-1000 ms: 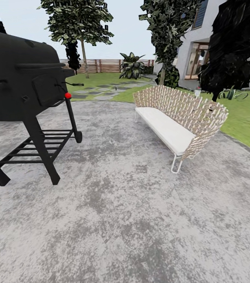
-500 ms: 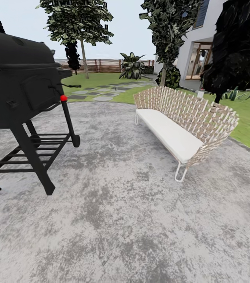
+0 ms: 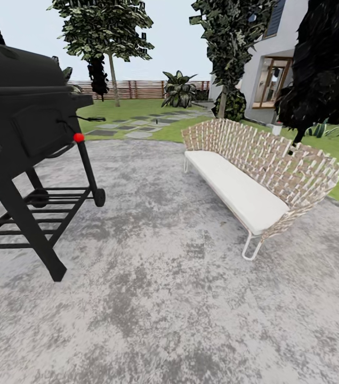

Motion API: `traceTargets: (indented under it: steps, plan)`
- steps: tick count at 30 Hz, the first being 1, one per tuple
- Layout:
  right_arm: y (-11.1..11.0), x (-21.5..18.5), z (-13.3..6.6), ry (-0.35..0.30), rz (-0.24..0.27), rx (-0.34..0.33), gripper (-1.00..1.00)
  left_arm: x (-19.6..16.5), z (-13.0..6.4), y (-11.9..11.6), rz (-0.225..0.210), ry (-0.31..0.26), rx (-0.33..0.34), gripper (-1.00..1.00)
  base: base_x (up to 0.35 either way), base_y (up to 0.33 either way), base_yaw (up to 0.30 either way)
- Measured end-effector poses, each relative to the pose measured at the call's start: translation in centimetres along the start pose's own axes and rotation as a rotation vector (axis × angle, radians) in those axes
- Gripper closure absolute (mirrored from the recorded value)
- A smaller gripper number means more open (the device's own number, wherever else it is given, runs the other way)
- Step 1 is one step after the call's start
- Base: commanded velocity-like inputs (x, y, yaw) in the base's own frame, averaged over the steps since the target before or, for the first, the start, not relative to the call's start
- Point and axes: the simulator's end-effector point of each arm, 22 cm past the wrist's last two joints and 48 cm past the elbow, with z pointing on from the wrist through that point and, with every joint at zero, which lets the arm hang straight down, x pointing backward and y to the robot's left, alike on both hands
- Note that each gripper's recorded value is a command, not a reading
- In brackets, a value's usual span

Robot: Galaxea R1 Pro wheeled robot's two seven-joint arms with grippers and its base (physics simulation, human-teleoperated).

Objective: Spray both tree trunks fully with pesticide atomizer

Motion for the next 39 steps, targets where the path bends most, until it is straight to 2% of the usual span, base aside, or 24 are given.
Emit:
traceTargets:
  steps: [9,24,39]
  plan:
    - [0.17,-0.22,-0.04,-0.005,0.001,-0.002,-1.0,-0.15,-0.07,-0.39,-0.002,-0.004,0.005,-1.0,0.34,0.0,0.153]
    - [0.08,-0.72,-0.08,-0.017,0.003,0.0,-1.0,-0.82,-0.08,0.33,-0.004,-0.019,-0.004,-1.0,0.34,0.0,0.226]
    - [0.0,-0.86,-0.07,-0.02,0.006,0.003,-1.0,-0.89,-0.09,0.28,0.0,-0.02,-0.002,-1.0,0.34,0.0,-0.001]
